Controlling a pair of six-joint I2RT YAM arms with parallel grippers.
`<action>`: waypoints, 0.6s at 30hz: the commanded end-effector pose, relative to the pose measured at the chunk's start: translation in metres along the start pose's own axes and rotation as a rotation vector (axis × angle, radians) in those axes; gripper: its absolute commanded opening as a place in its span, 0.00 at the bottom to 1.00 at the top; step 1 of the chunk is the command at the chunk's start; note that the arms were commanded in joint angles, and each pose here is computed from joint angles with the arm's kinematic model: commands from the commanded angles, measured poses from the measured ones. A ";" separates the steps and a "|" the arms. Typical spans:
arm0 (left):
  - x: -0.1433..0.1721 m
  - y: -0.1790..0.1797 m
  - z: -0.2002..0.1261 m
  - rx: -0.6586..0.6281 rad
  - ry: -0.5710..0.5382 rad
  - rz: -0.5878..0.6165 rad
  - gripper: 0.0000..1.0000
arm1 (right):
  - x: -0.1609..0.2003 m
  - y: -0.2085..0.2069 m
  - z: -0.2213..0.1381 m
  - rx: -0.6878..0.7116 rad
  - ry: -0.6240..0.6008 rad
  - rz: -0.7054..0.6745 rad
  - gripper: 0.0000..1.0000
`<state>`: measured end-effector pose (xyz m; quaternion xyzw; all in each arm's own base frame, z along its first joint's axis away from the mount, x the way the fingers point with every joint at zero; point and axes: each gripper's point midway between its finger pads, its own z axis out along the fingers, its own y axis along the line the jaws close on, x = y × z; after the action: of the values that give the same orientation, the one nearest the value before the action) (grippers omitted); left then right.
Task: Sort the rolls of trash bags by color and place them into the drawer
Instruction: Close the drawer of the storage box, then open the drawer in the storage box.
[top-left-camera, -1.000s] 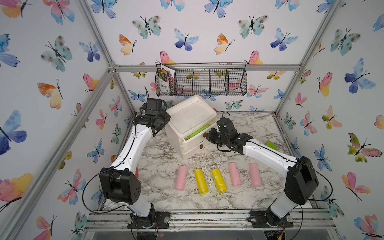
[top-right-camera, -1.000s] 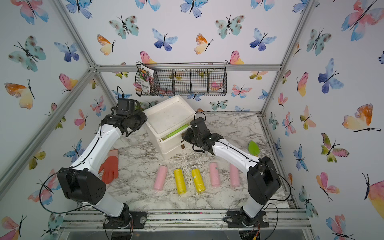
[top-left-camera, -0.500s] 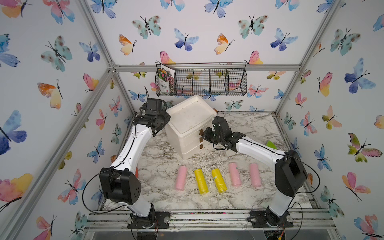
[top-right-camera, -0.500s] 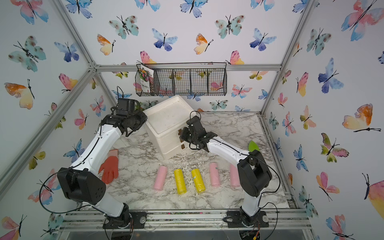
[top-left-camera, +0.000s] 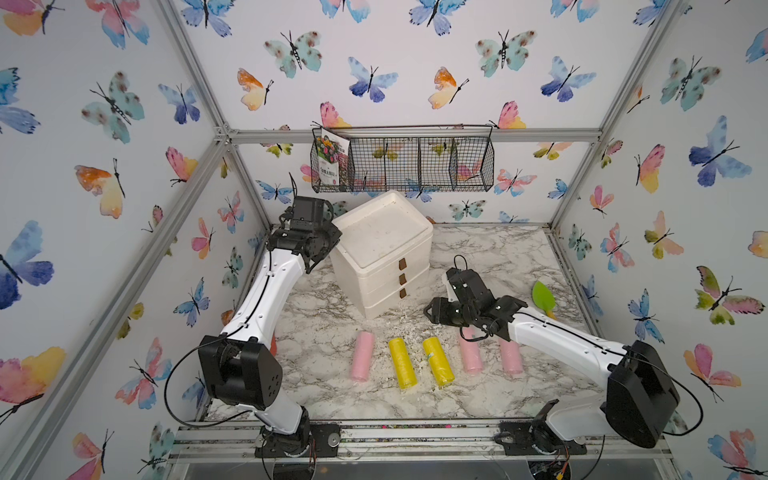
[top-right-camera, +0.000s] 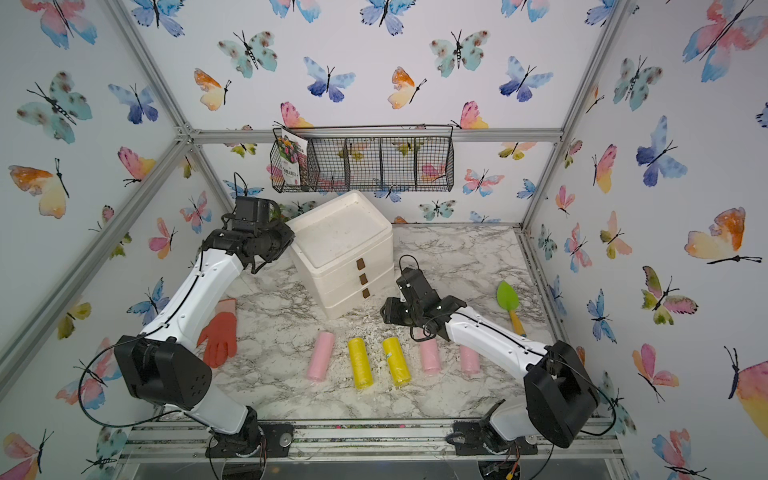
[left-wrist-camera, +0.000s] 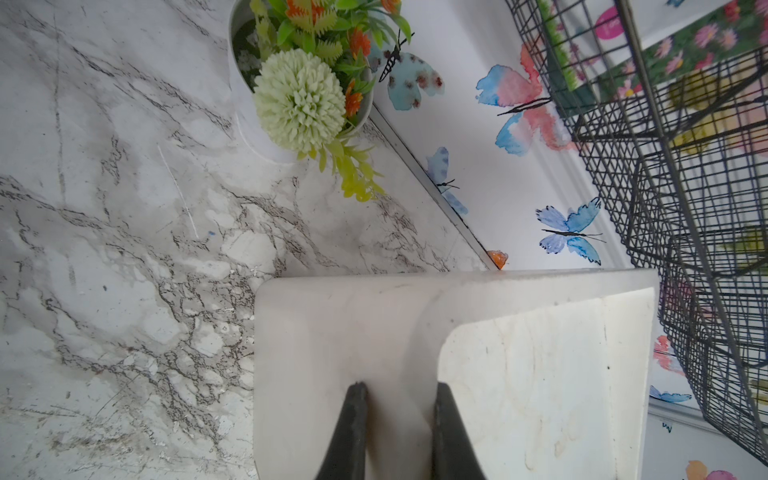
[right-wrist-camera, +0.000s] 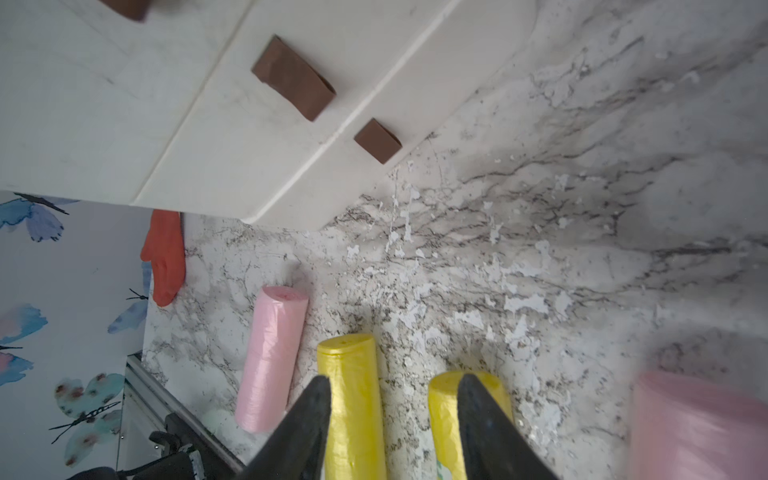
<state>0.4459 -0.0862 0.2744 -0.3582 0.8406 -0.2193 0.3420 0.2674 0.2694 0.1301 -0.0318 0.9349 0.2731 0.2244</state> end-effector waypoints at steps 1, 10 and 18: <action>0.036 -0.003 0.020 0.033 0.142 -0.065 0.00 | -0.008 0.007 -0.007 -0.039 -0.062 0.029 0.53; 0.034 -0.003 0.015 0.032 0.135 -0.058 0.00 | -0.033 0.032 0.020 -0.236 -0.147 0.196 0.60; 0.035 0.001 0.019 0.022 0.140 -0.044 0.00 | -0.059 0.041 0.041 -0.301 -0.230 0.229 0.59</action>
<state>0.4455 -0.0860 0.2747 -0.3573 0.8401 -0.2199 0.3437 0.3121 0.3116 0.1237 0.0610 0.8812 0.3902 0.2598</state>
